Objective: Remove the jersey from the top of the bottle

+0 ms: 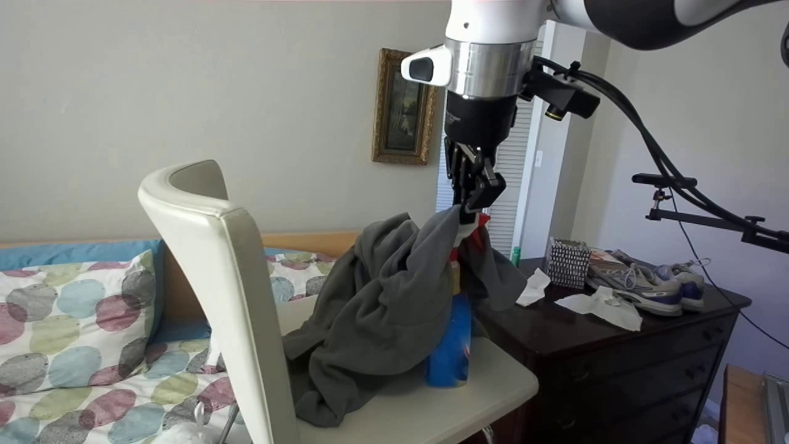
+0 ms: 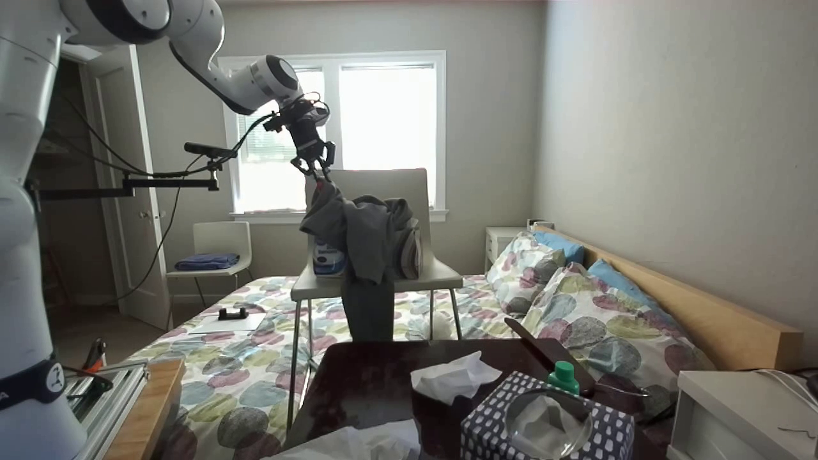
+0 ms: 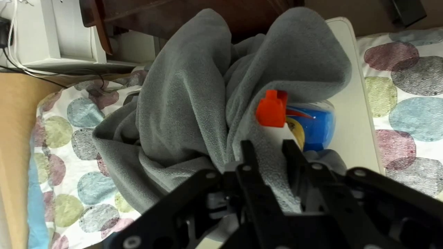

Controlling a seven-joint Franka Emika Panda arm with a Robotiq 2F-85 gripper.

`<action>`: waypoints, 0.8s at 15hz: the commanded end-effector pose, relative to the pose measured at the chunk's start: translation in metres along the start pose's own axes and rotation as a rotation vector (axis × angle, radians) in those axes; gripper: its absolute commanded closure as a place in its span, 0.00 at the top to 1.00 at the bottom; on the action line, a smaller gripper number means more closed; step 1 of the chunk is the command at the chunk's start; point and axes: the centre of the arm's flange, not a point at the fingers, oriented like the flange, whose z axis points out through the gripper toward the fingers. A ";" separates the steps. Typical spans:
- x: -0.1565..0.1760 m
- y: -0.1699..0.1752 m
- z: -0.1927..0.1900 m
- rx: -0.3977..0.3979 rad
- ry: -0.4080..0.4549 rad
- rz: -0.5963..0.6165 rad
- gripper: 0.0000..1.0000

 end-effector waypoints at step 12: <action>-0.011 0.000 -0.012 -0.054 0.037 -0.029 0.39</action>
